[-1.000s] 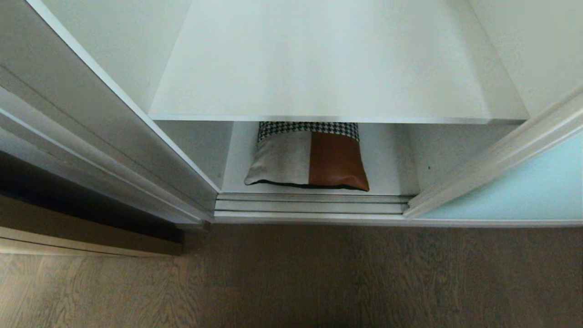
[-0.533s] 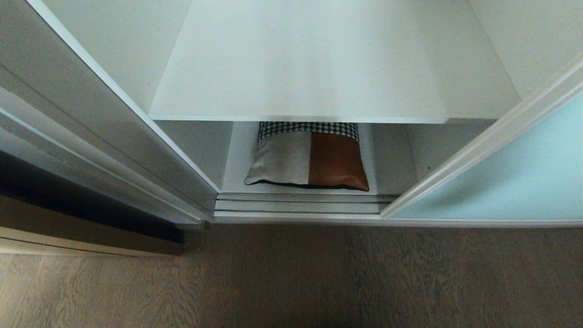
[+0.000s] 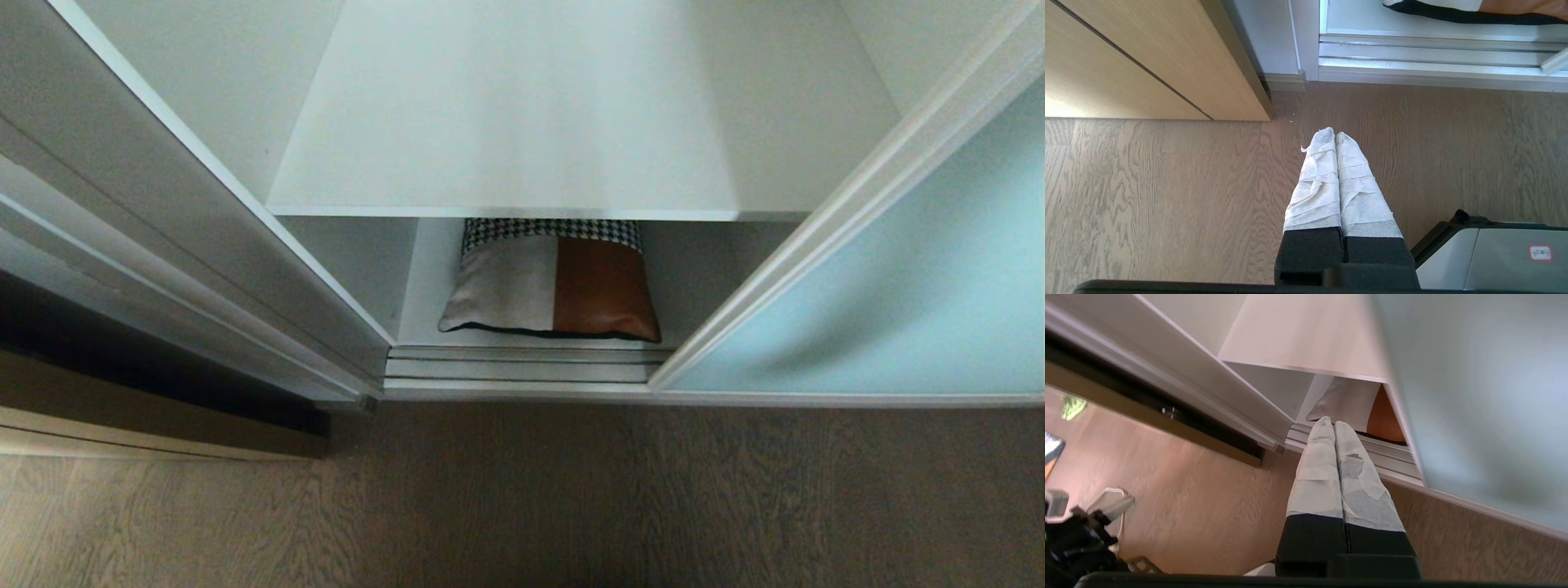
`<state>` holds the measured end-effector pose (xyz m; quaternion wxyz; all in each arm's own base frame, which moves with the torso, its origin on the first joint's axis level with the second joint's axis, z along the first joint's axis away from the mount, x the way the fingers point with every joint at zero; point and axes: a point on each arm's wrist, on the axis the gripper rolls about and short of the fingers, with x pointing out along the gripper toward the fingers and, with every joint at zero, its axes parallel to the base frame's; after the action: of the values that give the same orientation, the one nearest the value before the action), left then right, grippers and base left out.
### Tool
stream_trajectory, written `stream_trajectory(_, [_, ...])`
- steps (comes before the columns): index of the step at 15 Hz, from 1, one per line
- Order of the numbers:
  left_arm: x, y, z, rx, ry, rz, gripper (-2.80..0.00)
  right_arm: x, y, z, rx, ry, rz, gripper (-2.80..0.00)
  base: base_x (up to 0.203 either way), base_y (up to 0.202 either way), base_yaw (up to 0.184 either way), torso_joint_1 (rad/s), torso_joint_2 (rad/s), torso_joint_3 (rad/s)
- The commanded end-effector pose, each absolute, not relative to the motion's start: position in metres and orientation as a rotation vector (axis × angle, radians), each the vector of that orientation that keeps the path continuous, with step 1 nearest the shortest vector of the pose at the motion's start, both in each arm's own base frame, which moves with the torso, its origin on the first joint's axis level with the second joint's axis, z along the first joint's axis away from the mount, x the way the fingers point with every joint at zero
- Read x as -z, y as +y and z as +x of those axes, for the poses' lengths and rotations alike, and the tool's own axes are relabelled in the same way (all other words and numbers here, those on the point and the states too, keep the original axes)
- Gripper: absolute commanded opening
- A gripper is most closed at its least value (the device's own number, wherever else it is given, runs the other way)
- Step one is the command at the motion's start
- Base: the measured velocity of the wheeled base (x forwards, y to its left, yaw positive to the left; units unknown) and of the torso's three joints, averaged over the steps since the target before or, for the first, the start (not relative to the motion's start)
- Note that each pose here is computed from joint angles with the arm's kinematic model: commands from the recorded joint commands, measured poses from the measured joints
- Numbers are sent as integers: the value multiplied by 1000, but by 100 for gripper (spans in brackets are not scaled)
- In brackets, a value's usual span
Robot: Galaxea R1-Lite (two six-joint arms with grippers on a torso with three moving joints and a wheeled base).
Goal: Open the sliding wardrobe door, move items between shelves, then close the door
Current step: Close the door
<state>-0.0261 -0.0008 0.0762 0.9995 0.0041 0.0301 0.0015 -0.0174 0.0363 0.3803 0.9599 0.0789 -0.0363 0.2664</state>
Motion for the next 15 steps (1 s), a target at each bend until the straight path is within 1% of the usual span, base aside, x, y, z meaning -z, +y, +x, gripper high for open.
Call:
stream_trajectory(1, [-76, -1, -26, -3, 62, 8, -280, -377, 34, -19, -536, -65, 196, -280, 0, 0, 0, 0, 0, 0])
stream_trajectory(6, [-76, -1, -26, -3, 62, 8, -280, -370, 23, -19, -426, -46, 269, -280, 0, 0, 0, 0, 0, 0])
stream_trajectory(9, [-76, -1, -26, -3, 62, 8, -280, -360, 16, -18, -365, -26, 251, -280, 0, 0, 0, 0, 0, 0])
stream_trajectory(13, [-76, -1, -26, -3, 62, 8, -280, -347, 10, -23, -300, -29, 242, -280, 0, 0, 0, 0, 0, 0])
stream_trajectory(15, [-76, -1, -26, -3, 61, 8, -280, -349, 9, -25, -234, -69, 243, -280, 0, 0, 0, 0, 0, 0])
